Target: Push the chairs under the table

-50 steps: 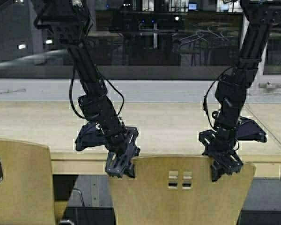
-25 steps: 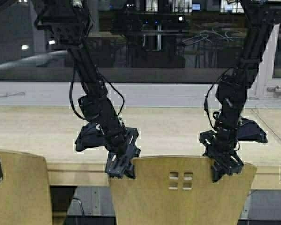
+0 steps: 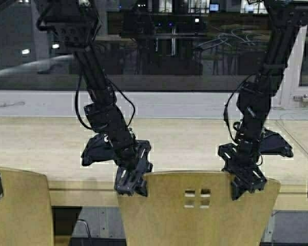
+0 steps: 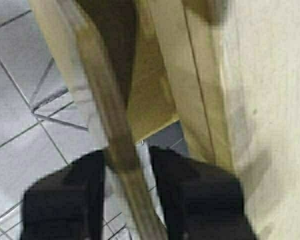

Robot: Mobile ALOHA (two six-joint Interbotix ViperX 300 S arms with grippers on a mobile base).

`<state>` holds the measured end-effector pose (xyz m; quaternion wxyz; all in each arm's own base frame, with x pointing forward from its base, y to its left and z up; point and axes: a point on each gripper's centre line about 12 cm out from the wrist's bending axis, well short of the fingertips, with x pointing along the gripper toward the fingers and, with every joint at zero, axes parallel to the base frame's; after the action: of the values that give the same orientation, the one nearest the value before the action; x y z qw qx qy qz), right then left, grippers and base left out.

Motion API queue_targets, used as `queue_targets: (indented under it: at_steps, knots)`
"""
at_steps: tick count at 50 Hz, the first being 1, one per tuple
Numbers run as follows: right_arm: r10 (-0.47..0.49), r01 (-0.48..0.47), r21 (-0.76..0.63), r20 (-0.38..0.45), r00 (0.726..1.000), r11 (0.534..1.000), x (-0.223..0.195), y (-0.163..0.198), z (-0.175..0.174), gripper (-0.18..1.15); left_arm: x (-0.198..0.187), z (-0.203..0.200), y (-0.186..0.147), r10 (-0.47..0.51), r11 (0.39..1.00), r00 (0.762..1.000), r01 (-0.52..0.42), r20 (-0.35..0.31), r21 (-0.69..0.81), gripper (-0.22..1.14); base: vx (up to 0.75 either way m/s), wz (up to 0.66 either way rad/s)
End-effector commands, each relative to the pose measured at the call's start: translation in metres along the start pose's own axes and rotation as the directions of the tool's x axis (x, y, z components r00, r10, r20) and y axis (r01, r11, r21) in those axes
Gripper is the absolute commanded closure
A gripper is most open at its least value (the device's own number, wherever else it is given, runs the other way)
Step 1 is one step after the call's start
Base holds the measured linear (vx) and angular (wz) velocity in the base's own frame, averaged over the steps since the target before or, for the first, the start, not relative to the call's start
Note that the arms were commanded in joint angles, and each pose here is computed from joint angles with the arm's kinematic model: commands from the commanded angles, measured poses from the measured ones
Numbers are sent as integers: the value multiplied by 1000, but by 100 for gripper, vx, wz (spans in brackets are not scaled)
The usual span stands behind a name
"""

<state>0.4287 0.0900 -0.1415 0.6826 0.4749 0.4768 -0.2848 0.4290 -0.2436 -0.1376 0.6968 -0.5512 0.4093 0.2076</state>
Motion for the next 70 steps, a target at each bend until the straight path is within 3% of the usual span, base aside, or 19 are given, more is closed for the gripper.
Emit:
queue_targets:
  at_steps: [1,10,27,35,51,63,70]
  knots:
    - [70,-69,-97,-1,998,993,-13,32,-1,39,-5,11,-16,-31,1000,999,31,11,5,26,-1,0]
    - [58,-61,-99,-34,998,993,-19,36,-4,13,-11,8,-18,-2,1000,1000,2,-22,5,4,-1,-1]
    - [56,-60,-86,-46,997,995,-40,37,-4,13,-31,13,-36,-24,1000,999,24,-30,4,3,0,0]
    - [50,-56,-94,-68,996,994,-79,32,-7,13,-64,13,-54,-34,998,998,37,-59,46,3,0,0]
    - [208,-209,-89,-28,978,974,-165,70,16,13,-124,27,-110,-161,983,985,165,-58,80,3,0,0]
    - [309,-303,-214,-5,951,929,-227,83,20,13,-186,33,-134,-245,963,967,251,-68,99,3,0,0]
    - [356,-335,-345,-4,935,877,-267,82,19,13,-241,36,-147,-311,897,945,326,-98,300,3,0,0]
